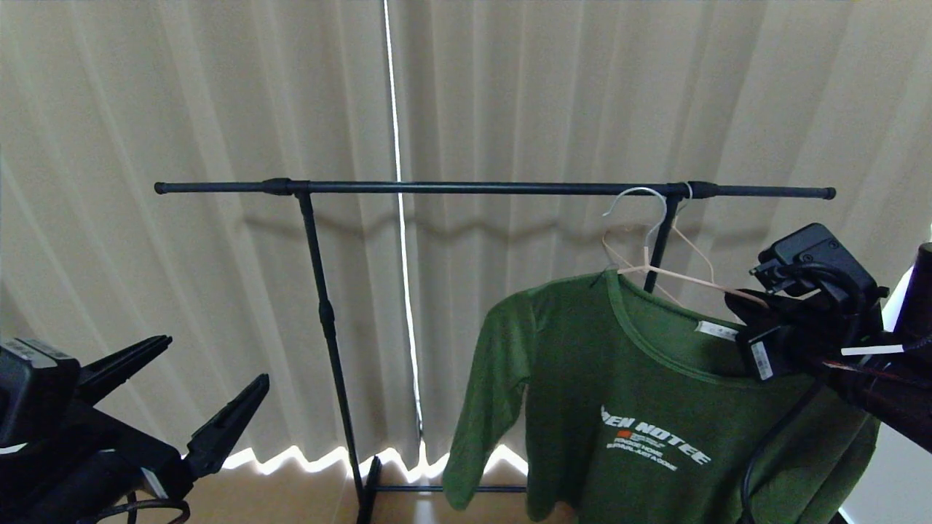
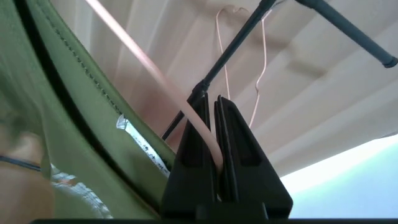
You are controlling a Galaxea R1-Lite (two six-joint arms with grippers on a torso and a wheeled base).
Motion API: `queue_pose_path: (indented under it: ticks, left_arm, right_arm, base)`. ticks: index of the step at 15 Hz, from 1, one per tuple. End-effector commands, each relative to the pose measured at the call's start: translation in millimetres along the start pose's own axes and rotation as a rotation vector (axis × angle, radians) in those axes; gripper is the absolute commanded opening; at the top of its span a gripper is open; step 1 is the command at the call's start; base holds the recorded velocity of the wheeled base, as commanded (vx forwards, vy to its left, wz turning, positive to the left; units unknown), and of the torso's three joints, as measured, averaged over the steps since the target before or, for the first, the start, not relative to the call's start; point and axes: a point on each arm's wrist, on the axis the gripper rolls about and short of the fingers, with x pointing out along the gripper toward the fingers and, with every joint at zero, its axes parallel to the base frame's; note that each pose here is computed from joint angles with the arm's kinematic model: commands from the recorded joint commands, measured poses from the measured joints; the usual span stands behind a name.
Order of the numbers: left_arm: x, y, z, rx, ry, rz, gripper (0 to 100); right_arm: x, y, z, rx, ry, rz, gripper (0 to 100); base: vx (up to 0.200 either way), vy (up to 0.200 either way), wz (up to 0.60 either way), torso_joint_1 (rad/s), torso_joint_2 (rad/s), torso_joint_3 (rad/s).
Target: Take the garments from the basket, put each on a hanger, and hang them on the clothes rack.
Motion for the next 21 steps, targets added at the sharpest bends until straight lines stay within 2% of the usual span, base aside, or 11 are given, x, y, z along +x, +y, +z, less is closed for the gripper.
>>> queue_pose_path:
  ticks: [1, 12, 17, 19, 21]
  left_arm:
    - [0, 0.0, -1, 0.001, 0.002, 0.001, 100]
    - [-3, 0.1, -2, 0.002, 0.002, 0.001, 100]
    - [-3, -0.3, -2, 0.003, 0.006, -0.002, 100]
    - [-2, -0.4, -3, 0.002, 0.009, -0.003, 100]
    - [-2, -0.5, -3, 0.001, 0.012, -0.003, 100]
  right_arm:
    - [2, 0.5, -0.5, -0.002, 0.005, 0.0, 0]
    - [11, 0.0, -8.1, 0.055, 0.052, -0.011, 0]
    - [28, 4.1, -5.3, 0.066, 0.07, -0.024, 0]
    - [47, 8.3, -2.5, 0.077, 0.099, -0.077, 0]
    - [68, 17.2, -0.4, 0.069, 0.118, -0.079, 0]
  base:
    - [0.2, 0.0, 0.0, 0.002, 0.0, 0.012]
    - [0.2, 0.0, 0.0, 0.006, 0.0, 0.002]
    - [0.0, 0.0, 0.0, 0.0, 0.0, 0.0]
    - [0.0, 0.0, 0.0, 0.0, 0.0, 0.0]
    - [0.0, 0.0, 0.0, 0.0, 0.0, 0.0]
